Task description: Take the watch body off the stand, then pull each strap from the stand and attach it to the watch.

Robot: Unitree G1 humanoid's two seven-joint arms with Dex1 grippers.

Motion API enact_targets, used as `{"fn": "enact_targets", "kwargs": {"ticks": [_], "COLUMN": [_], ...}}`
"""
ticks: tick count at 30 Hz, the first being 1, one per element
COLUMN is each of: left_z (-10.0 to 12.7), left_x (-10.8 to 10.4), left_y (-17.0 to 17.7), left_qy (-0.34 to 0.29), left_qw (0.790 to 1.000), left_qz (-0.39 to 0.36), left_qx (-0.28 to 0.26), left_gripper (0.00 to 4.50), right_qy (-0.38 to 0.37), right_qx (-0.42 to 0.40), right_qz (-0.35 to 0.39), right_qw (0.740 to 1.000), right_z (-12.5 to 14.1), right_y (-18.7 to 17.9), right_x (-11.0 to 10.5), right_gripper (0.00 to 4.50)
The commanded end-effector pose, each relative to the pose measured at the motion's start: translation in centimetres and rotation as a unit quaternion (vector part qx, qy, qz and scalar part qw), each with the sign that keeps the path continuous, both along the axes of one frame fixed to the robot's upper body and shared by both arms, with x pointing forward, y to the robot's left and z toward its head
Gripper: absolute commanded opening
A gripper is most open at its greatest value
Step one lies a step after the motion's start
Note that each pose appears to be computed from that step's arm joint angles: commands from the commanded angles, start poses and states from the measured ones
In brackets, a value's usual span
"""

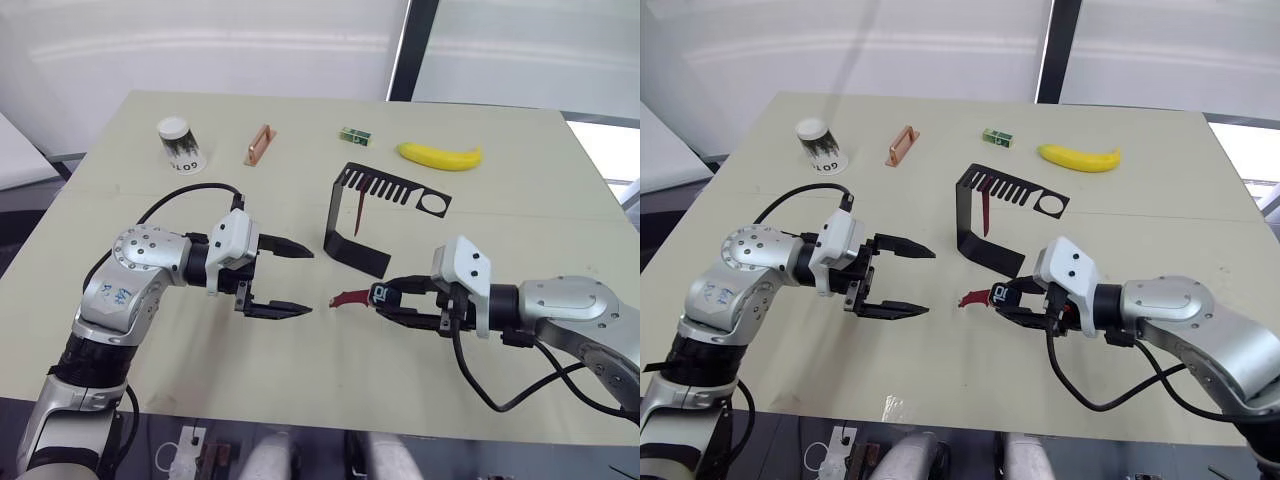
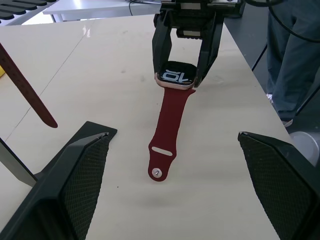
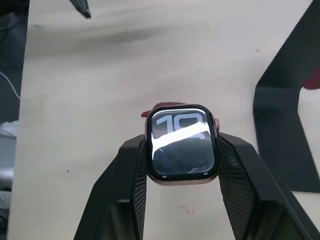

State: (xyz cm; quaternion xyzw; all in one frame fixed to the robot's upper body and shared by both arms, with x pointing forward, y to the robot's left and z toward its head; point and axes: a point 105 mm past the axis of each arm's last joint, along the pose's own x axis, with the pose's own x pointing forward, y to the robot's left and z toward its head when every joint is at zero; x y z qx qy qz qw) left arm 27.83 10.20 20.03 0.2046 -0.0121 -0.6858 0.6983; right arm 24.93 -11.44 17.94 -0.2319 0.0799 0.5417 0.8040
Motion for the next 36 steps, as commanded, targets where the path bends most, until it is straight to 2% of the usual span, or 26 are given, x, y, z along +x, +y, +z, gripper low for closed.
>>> {"fn": "enact_targets", "kwargs": {"ticks": [1,14,21,26,36], "left_z": [0.8,0.5,-0.4,-1.3,-2.0], "left_x": [-0.3,-0.8,-0.5,0.4,1.4], "left_y": [-0.2,-0.5,-0.9,-1.3,-2.3], "left_qy": [-0.022,-0.025,-0.082,-0.122,-0.096], "left_qw": [1.000,1.000,0.996,0.990,0.988], "left_qz": [-0.008,-0.014,0.019,0.062,0.121], "left_qx": [0.001,0.009,0.023,0.034,-0.006], "left_gripper": [4.44,4.44,4.44,4.44,4.44], "right_qy": [-0.034,-0.033,0.097,0.212,0.308], "right_qx": [-0.007,-0.007,0.070,0.121,0.190], "right_qz": [0.025,0.022,-0.057,-0.111,-0.152], "right_qw": [0.999,0.999,0.991,0.963,0.920], "right_z": [0.4,0.2,-0.1,-0.4,0.6], "right_y": [0.0,-0.2,-0.1,0.2,0.8], "right_x": [-0.1,0.5,1.1,1.5,2.8], "right_gripper": [1.51,1.51,1.51,1.51,1.51]}}
